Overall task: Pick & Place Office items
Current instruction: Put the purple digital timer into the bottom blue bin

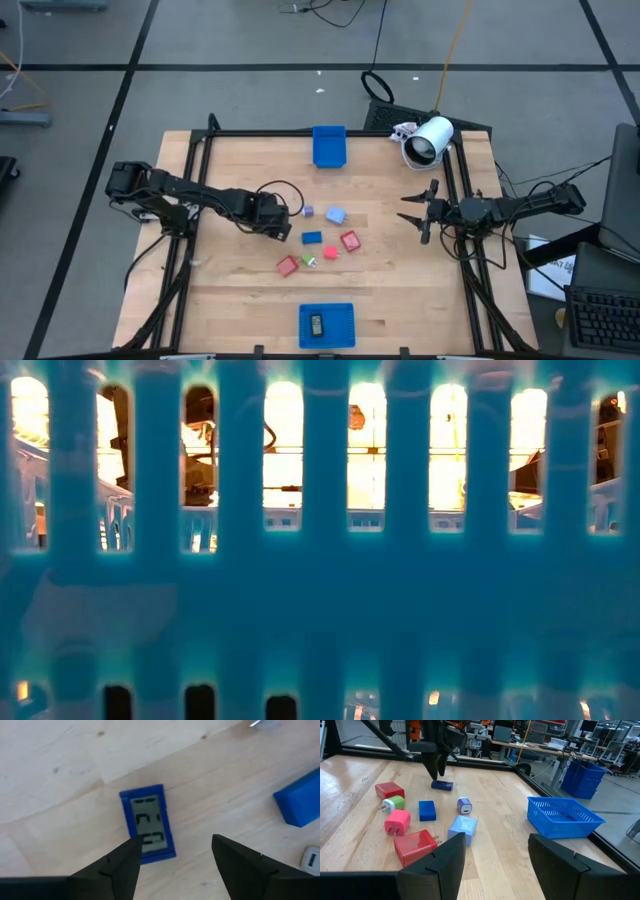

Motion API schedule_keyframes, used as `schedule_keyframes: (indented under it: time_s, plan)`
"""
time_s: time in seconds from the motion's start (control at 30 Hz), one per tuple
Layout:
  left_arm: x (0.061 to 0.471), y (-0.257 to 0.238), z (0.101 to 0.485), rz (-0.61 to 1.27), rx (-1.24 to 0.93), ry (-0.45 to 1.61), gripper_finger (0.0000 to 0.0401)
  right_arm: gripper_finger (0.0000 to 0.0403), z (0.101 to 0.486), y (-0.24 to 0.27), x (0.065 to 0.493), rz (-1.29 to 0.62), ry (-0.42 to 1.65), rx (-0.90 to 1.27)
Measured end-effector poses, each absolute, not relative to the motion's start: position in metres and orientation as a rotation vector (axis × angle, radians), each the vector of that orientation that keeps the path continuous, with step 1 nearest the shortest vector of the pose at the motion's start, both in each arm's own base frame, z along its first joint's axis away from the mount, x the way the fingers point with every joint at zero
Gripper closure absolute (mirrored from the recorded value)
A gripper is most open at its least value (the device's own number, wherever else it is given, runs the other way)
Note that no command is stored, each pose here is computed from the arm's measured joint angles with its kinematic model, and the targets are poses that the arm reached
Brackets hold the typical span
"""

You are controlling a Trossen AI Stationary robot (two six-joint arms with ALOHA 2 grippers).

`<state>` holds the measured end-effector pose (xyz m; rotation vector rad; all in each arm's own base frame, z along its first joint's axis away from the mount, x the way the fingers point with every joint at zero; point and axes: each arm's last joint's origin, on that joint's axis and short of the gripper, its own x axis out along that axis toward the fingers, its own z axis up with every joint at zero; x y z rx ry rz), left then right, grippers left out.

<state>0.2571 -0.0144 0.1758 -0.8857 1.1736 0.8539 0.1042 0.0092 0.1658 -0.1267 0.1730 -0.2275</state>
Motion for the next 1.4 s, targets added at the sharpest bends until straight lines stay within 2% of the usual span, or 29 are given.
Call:
schedule_keyframes:
  time_s: [0.23, 1.03, 1.4]
  plan:
    - [0.248, -0.013, 0.171, 0.994, -0.872, 1.222, 0.0163, 0.0199, 0.166, 0.009, 0.104, -0.228, 0.173, -0.127]
    - [0.259, -0.017, 0.150, 0.995, -0.820, 1.245, 0.0087, 0.0198, 0.166, 0.009, 0.104, -0.228, 0.173, -0.127]
    - [0.265, -0.019, 0.138, 1.014, -0.826, 1.262, 0.0104, 0.0196, 0.166, 0.009, 0.104, -0.228, 0.173, -0.126]
